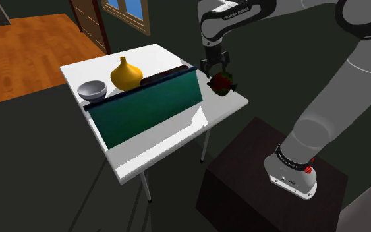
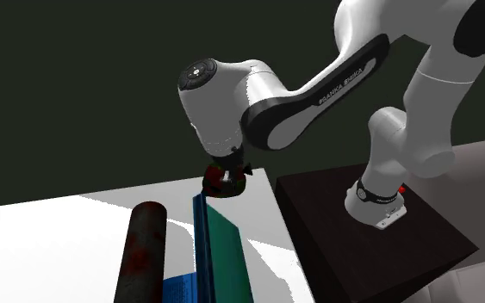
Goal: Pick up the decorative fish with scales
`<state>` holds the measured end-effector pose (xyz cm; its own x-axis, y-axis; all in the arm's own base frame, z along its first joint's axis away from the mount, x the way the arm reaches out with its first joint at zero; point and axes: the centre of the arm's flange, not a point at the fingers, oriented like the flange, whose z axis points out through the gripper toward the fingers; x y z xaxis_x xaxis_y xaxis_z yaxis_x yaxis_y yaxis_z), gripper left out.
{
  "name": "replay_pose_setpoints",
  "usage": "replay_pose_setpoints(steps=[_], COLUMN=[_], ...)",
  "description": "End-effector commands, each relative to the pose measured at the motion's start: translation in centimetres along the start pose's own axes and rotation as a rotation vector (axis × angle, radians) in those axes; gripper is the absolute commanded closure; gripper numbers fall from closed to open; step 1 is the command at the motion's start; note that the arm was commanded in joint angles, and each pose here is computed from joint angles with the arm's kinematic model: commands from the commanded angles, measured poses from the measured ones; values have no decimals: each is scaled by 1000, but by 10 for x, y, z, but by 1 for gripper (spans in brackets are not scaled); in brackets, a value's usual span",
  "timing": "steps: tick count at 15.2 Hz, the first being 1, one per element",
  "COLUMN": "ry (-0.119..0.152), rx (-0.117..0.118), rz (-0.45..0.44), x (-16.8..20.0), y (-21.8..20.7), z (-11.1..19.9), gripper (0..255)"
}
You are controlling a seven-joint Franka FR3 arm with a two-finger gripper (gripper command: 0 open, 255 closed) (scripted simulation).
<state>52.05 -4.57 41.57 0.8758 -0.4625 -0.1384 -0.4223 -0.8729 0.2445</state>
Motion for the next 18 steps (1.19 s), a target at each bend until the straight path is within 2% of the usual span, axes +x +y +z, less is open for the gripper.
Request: replay_pose_setpoints(steps=[1, 6, 13, 15, 16, 18], ry=[-18, -56, -56, -56, -56, -56], rx=[-20, -61, -61, -61, -61, -61], rz=[34, 107, 107, 107, 107, 107], x=[22, 74, 80, 80, 80, 80], y=[0, 1, -9, -9, -8, -8], z=[13, 49, 87, 87, 87, 87], gripper=[0, 0, 0, 0, 255, 255])
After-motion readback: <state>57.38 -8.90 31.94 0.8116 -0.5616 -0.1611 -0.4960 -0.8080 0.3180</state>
